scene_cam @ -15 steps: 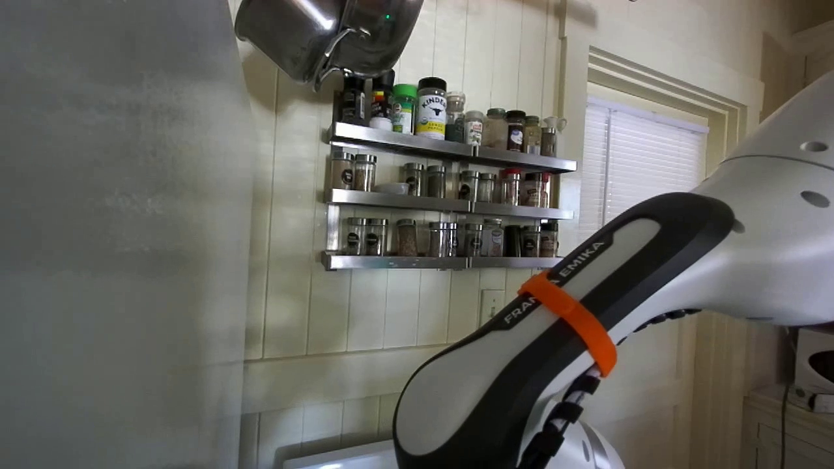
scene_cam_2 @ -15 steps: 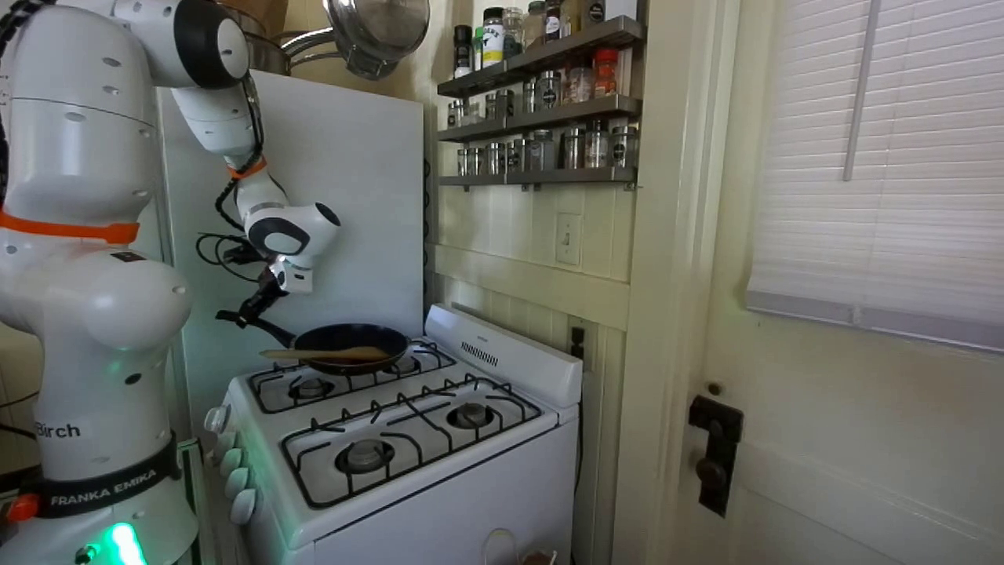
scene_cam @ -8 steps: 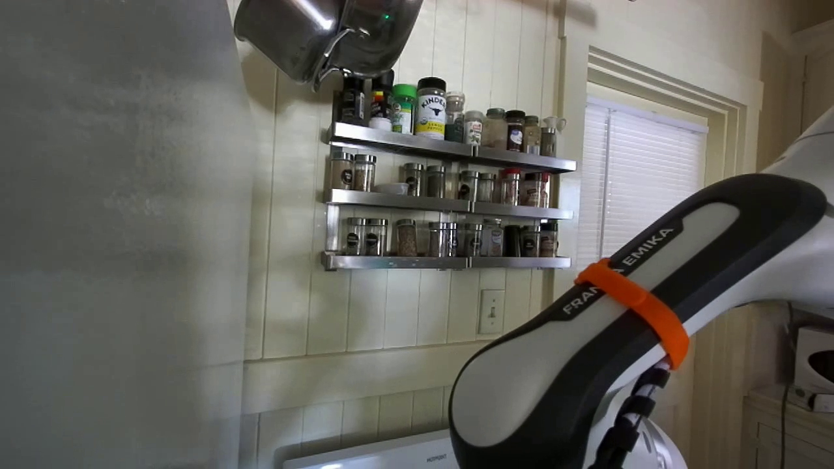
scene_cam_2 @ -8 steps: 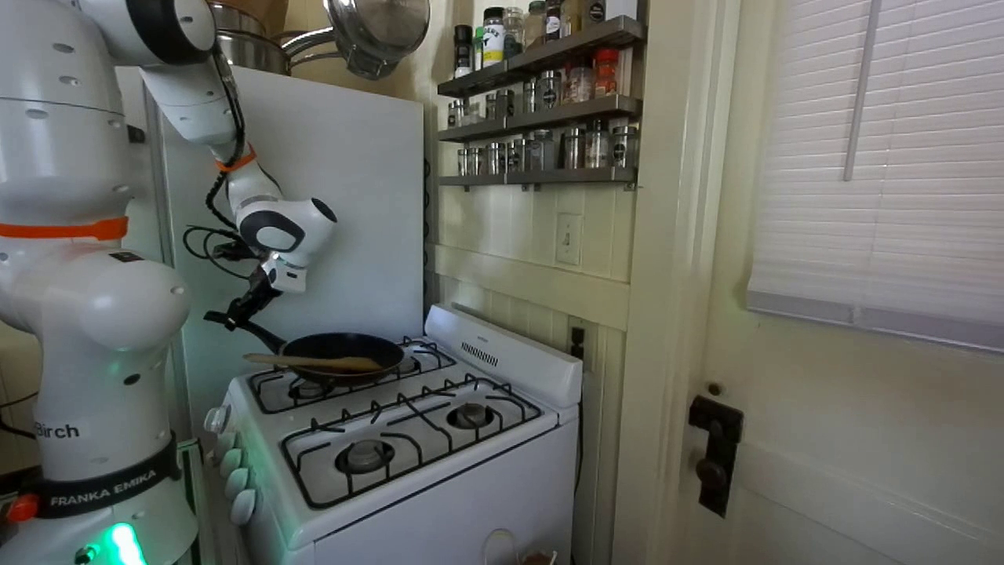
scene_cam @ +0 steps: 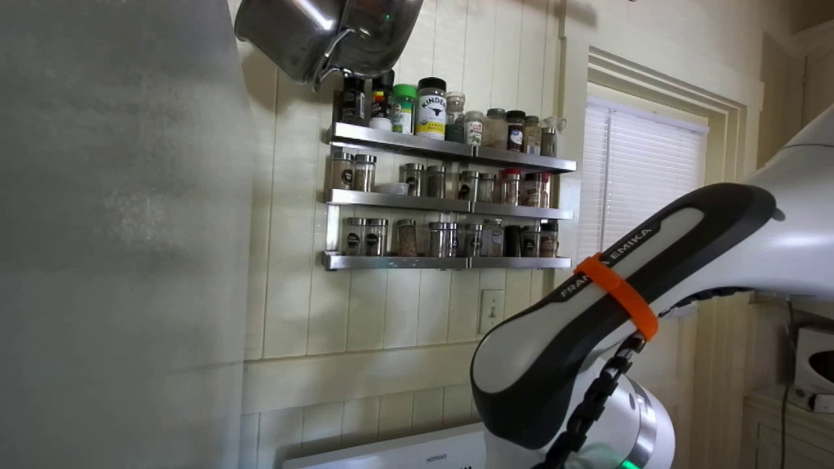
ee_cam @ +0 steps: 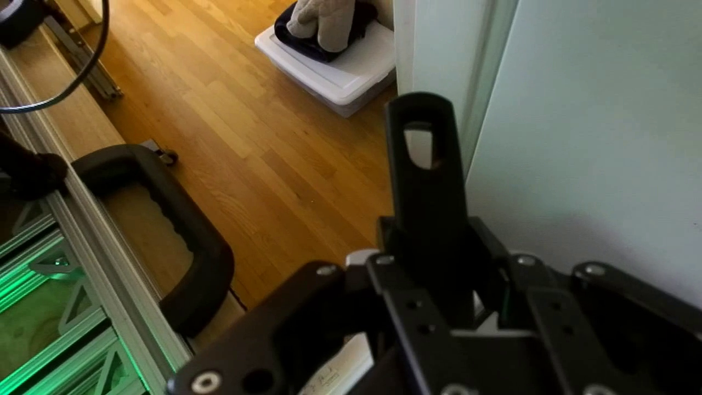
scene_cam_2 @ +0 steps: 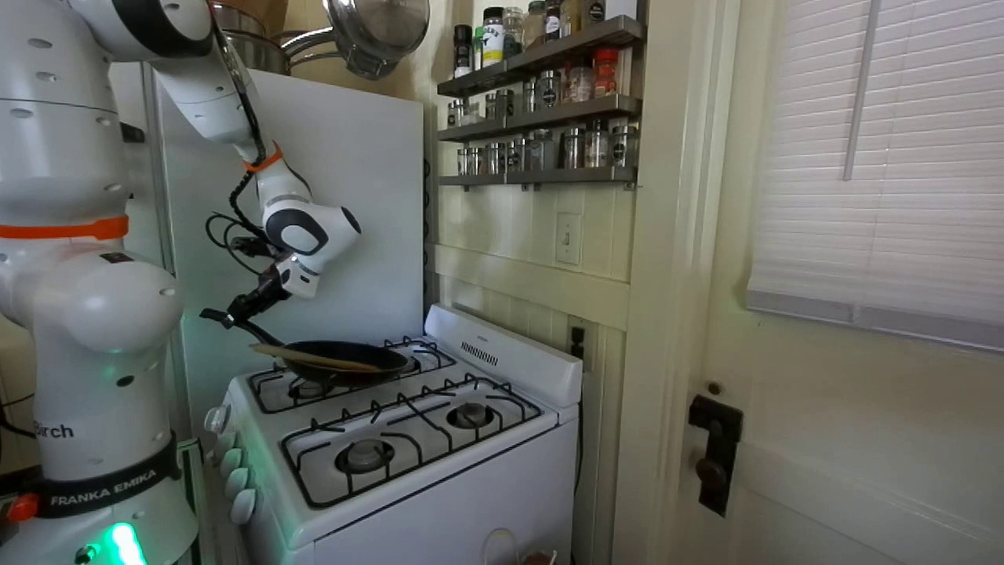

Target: Move the black pan to the right

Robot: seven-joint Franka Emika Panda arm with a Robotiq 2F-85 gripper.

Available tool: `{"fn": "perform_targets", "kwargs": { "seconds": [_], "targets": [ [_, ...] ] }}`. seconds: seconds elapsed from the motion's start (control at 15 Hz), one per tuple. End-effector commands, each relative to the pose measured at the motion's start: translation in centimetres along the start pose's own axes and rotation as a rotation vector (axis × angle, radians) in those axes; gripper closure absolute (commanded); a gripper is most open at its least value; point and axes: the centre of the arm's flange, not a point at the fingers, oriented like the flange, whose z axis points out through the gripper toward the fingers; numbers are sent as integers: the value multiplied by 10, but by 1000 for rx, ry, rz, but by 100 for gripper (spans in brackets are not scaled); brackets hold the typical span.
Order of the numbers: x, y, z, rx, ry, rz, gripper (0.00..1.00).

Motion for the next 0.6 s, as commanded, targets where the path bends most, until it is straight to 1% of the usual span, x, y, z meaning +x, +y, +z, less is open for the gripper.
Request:
{"fn": "perform_targets", "kwargs": {
  "seconds": [0.0,0.13,0.27,0.47,0.53],
  "targets": [
    [6,25,-6,-19,-13,73,92],
    [11,33,-5,-13,7,75,92],
    [15,41,-3,-25,38,81,92],
    [18,56,2,-119,115,90,92],
    [21,59,1,-151,150,41,92]
  ]
}}
